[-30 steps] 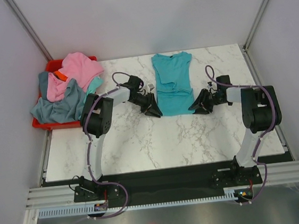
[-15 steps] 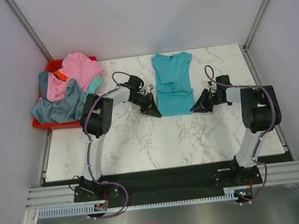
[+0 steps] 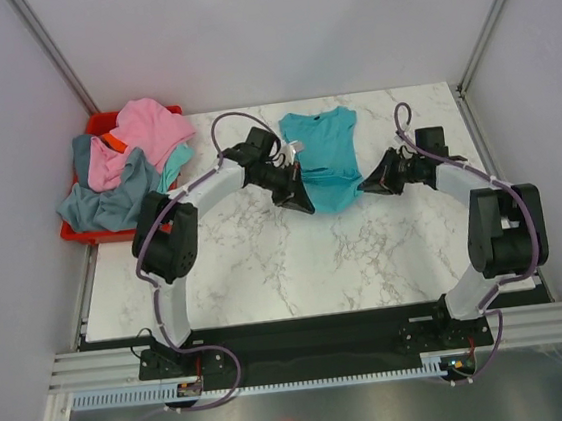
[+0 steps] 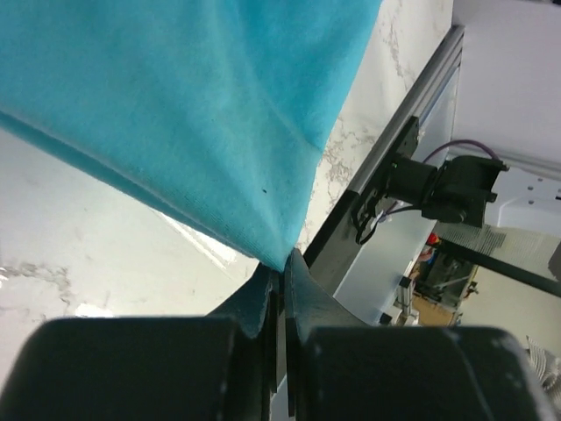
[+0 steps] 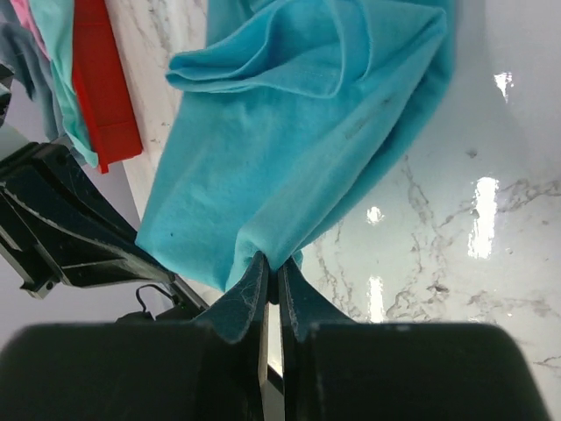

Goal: Fold and stack the t-shirts
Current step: Fold the tshirt

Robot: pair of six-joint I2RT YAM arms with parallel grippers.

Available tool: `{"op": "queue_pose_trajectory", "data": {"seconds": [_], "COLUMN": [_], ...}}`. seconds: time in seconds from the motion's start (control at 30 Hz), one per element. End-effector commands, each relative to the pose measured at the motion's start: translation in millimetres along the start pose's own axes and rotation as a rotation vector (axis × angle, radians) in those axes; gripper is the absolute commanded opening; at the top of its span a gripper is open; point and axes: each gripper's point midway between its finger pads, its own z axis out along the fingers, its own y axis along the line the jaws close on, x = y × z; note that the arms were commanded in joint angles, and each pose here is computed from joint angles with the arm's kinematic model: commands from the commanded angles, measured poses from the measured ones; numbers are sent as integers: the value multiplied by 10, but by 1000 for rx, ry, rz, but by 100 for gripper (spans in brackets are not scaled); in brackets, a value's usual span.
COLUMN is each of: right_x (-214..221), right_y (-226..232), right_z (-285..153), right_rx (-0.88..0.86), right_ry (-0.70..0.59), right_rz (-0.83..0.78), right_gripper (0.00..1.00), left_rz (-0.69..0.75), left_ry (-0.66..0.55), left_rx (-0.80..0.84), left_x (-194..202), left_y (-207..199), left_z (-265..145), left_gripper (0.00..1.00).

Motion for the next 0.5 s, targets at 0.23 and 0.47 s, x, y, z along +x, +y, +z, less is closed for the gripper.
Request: {"op": "queue_pose_trajectory", "data": {"seconds": [0.23, 0.47], "right_x": [50, 136], "right_y": [444, 438], "right_z": [-328, -389], "right_rx": [-95, -91], "right_ry": [-43, -51], "right_rz": [-75, -85], "right_gripper": [1, 0], "left_rz": [127, 118], "left_ry": [-16, -18], "left_rx": [-38, -41], "left_x": [254, 332], "left_y": [-270, -254], "left_z": [-274, -333], "left_gripper": [2, 2]}}
